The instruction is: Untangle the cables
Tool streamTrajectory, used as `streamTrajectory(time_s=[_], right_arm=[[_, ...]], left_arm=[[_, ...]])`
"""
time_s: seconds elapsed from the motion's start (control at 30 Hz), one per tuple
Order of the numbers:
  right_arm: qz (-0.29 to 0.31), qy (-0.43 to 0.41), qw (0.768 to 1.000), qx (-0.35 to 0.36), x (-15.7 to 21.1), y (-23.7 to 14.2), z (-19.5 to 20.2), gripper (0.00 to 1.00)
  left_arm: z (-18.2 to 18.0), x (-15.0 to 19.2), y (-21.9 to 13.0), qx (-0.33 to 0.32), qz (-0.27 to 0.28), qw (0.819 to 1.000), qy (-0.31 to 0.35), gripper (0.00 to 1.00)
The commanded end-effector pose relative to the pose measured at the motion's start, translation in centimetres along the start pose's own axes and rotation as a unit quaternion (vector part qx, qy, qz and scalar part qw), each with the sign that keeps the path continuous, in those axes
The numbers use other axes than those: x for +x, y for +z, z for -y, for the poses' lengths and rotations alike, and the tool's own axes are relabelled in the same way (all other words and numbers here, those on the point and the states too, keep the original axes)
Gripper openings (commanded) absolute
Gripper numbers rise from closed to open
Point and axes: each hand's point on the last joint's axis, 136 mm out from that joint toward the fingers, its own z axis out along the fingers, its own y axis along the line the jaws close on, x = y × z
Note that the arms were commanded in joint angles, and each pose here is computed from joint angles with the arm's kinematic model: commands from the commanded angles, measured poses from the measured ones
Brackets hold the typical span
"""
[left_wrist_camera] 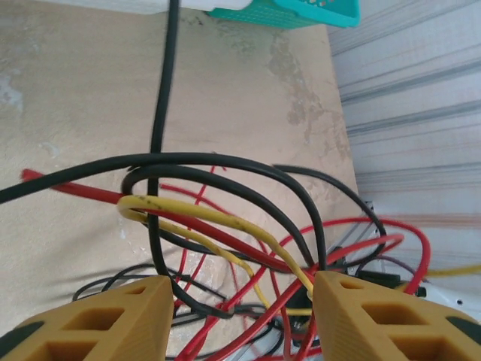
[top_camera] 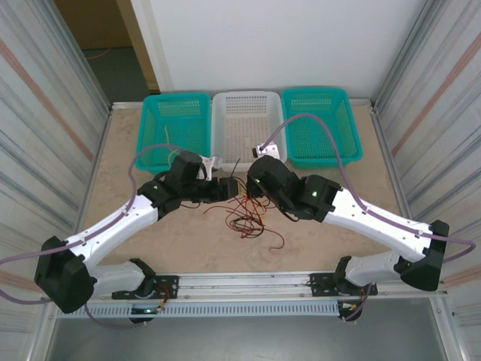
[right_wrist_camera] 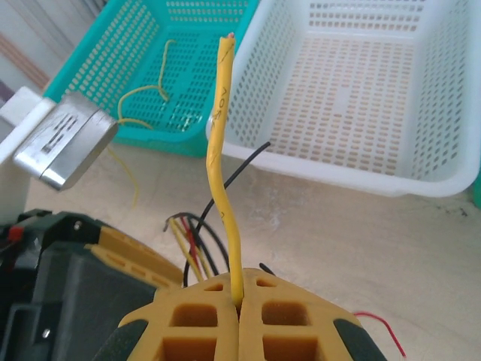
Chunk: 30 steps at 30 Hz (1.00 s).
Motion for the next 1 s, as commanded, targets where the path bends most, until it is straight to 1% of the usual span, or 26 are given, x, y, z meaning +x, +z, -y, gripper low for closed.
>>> streamTrajectory(time_s=[0.0,0.07,0.2,0.27,0.3,0.37,0.5,0.67,0.8,0.9,0.97], right_arm=[[0.008,-0.002,0.999,-0.036,-0.3,-0.5,-1.1,0.00],[0.006,-0.006,0.999,-0.049,-0.2,-0.5,-1.6,0.00],[0.015,-0.010,0.997,-0.073,-0.5,-0.9,-2.4,0.00],[0.024,-0.008,0.997,-0.078,-0.9,-1.2,-2.5,0.00],[0.030,-0.007,0.997,-0.076,-1.2,-1.4,-2.3,0.00],[0.040,-0.007,0.997,-0.059,-1.6,-1.8,-1.5,0.00],[0.053,0.009,0.999,-0.006,-2.5,-2.3,1.7,0.00],[0.066,0.057,0.994,0.064,-3.5,-3.4,7.4,0.00],[0.057,0.121,0.984,0.118,-3.8,-3.7,13.0,0.00],[0.058,0.150,0.975,0.155,-3.9,-4.5,16.1,0.00],[0.064,0.161,0.971,0.163,-4.0,-5.1,17.4,0.00]], left_arm=[[0.3,-0.3,0.1,0.021,0.004,1.000,-0.018,0.56],[0.3,-0.3,0.3,0.021,0.005,1.000,-0.015,0.58],[-0.8,0.0,1.0,0.005,-0.001,1.000,-0.019,0.65],[-1.6,0.3,1.5,-0.004,-0.006,1.000,-0.024,0.65],[-2.2,0.4,1.7,-0.012,-0.008,1.000,-0.026,0.64],[-3.4,0.7,2.0,-0.032,-0.008,0.999,-0.034,0.56],[-6.5,0.4,1.8,-0.063,0.004,0.996,-0.069,0.22],[-9.6,-0.8,0.0,-0.099,0.033,0.990,-0.092,0.01],[-12.1,-1.3,-1.6,-0.146,0.048,0.983,-0.099,0.00],[-13.6,-1.2,-2.4,-0.182,0.056,0.977,-0.100,0.00],[-14.0,-0.8,-2.4,-0.191,0.051,0.975,-0.097,0.00]])
